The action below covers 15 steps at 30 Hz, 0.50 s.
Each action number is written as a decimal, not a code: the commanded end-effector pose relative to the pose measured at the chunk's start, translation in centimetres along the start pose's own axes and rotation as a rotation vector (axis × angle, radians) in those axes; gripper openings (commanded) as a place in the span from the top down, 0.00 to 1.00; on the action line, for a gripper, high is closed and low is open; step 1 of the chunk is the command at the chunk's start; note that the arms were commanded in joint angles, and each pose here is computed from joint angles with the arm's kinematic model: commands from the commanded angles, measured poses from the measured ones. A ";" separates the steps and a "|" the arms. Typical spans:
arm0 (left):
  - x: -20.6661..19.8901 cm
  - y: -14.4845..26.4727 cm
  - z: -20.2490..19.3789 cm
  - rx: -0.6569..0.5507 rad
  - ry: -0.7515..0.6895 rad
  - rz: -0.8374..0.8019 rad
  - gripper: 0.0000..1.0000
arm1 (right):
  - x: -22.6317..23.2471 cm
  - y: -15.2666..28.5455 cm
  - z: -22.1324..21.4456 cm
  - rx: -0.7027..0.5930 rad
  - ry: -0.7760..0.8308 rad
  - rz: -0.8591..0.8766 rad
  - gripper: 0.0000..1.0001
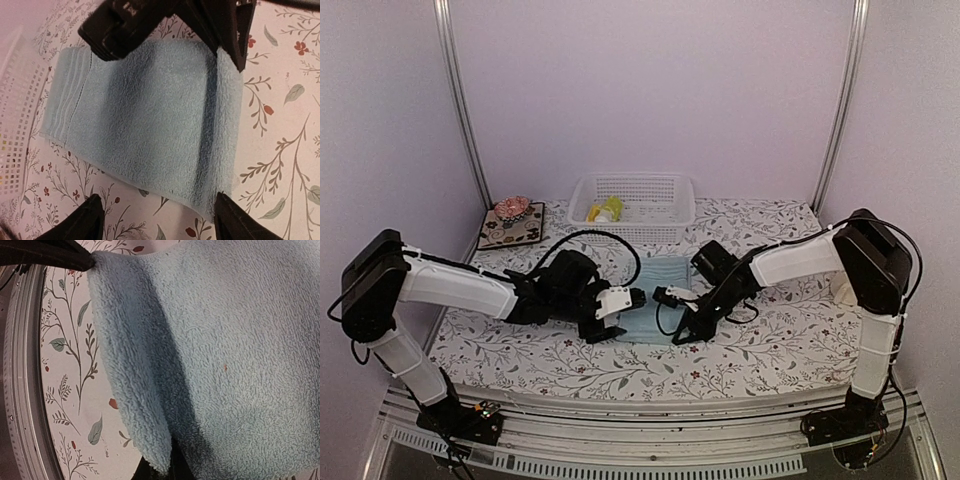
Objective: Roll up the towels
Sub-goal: Roll the towel at the center of the board.
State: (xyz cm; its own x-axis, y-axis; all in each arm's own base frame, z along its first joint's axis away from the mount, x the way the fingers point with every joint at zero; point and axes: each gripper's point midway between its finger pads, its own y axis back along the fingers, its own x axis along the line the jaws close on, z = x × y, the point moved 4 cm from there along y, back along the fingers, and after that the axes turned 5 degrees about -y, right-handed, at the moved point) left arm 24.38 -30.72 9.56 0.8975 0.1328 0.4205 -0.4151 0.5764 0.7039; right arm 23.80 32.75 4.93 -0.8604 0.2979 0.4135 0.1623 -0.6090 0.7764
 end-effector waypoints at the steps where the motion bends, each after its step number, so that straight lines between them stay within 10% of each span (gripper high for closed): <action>1: -0.2 -0.3 0.7 -0.045 -0.034 0.015 0.24 | -1.3 -0.2 -1.6 0.057 -0.150 0.045 0.94; 15: 1.5 0.6 1.8 -0.105 -0.032 0.122 0.23 | -2.7 -0.6 -1.5 0.074 -0.222 0.068 0.93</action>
State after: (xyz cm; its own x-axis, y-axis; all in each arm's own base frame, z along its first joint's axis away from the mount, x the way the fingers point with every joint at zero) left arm 24.70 -31.58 9.94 0.8788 0.1236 0.4608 -0.4316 0.6178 0.6573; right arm 25.13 32.11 4.54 -0.7464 0.3592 0.5603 0.2487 -0.6303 0.7354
